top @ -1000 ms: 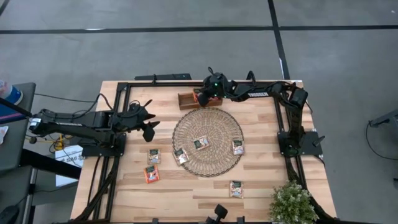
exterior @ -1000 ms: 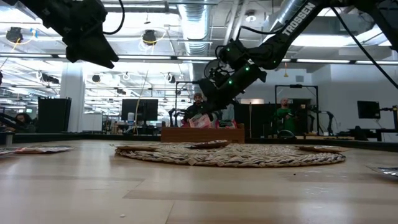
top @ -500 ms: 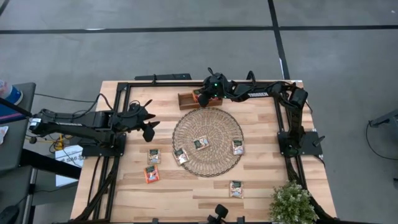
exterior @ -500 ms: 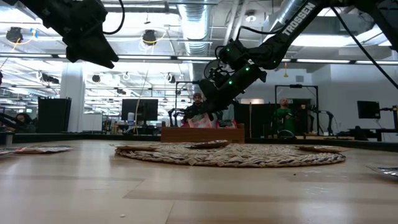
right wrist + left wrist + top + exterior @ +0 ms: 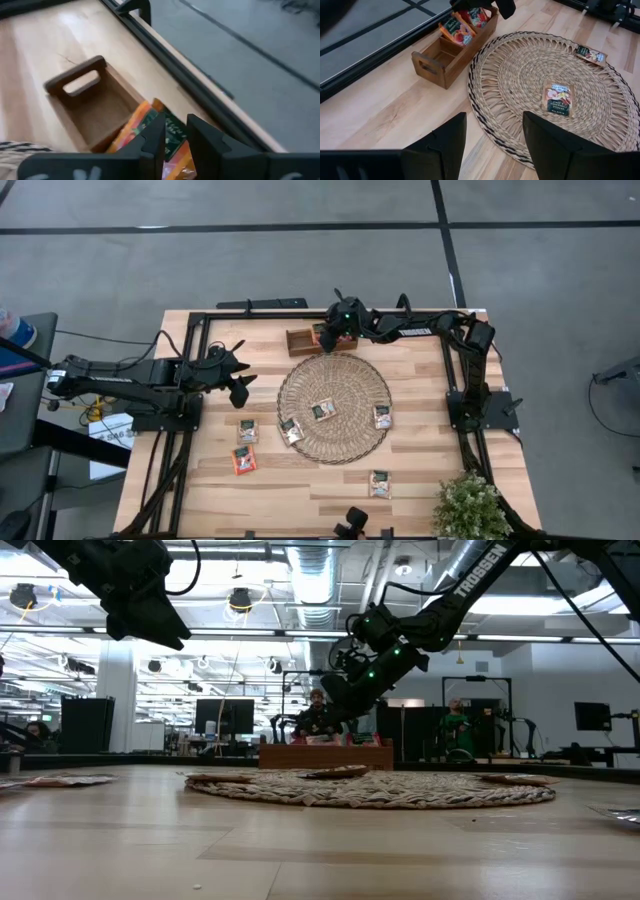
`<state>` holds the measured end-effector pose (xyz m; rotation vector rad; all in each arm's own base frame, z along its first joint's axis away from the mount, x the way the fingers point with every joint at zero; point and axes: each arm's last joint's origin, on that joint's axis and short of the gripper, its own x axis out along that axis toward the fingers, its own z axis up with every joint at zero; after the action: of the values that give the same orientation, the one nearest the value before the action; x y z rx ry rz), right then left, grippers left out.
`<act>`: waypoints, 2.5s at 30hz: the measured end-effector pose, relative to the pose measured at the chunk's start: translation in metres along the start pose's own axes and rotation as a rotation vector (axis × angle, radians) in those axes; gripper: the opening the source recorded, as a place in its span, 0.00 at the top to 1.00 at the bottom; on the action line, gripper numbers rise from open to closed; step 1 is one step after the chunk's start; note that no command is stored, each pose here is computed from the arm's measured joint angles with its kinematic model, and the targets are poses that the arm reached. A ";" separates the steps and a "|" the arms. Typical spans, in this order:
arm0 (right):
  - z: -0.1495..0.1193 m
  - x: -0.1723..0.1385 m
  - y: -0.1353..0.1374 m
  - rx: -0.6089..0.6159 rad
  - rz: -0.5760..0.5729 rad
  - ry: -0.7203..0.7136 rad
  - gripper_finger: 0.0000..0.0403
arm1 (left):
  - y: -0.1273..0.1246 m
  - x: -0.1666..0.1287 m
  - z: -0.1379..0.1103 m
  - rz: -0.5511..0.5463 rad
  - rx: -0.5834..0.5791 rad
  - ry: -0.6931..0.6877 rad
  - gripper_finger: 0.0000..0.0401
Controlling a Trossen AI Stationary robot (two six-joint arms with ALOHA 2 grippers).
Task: Pick & Place Tea
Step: Put the orange tea bag into the middle section of the wooden organizer
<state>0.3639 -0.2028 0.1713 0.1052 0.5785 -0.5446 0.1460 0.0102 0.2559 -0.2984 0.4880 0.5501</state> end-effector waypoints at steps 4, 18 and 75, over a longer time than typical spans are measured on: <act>0.000 0.000 0.003 -0.026 -0.007 0.000 0.82 | 0.000 0.000 0.000 0.000 0.000 0.000 0.53; 0.056 -0.026 0.019 -0.090 0.032 0.188 0.83 | -0.001 0.000 0.000 -0.020 -0.031 0.006 0.53; -0.117 -0.309 0.033 0.382 0.428 -0.300 0.84 | -0.075 0.032 -0.099 -0.167 -0.217 1.098 0.53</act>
<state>0.1070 -0.0040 0.2401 0.4899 0.1436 -0.2389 0.1765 -0.0765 0.1663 -0.8502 1.4507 0.2304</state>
